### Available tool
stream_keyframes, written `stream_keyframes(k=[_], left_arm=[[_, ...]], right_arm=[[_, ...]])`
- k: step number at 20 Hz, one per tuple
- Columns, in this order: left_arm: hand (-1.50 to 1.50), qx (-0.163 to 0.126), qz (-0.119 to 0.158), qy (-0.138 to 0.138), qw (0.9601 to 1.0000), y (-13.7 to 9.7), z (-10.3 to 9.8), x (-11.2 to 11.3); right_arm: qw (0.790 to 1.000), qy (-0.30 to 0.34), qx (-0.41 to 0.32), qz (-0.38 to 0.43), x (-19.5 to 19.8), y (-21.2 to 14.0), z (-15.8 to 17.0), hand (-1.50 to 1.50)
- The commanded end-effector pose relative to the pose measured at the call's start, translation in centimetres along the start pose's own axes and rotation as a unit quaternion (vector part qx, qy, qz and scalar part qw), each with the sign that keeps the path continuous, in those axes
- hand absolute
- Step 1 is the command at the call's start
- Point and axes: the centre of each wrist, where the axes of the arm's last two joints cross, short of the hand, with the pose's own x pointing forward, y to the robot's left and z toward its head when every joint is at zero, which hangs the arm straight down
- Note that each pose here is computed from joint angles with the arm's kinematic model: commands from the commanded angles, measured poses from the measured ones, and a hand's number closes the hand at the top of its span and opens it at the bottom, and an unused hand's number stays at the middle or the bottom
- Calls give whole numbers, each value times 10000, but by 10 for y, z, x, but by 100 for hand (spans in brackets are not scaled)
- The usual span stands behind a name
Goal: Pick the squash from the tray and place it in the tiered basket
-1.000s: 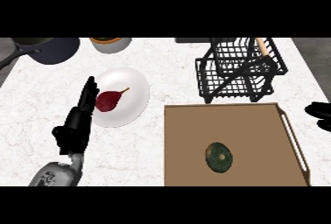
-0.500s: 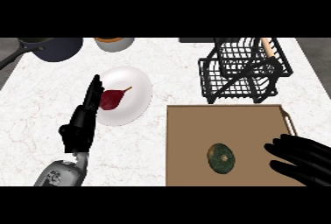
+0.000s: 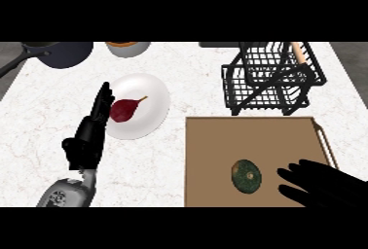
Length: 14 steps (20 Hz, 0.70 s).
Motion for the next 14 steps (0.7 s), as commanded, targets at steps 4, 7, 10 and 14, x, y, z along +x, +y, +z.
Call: stream_keyframes(k=[4,7,10,14], left_arm=[[0,4,63,52,10000,-7,-13,-10],[0,53,-30,-23,10000,2,-7,-12],[0,-26,24,-10,10000,11,-14,-8],[0,44,22,-55,10000,-12,-9,3]], right_arm=[[9983,427,182,363,-5,5,-14,-150],[9976,443,74,518,5,12,0,-150],[9960,519,94,720,-3,12,-12,-150],[9948,445,176,894,-9,11,-23,-150]])
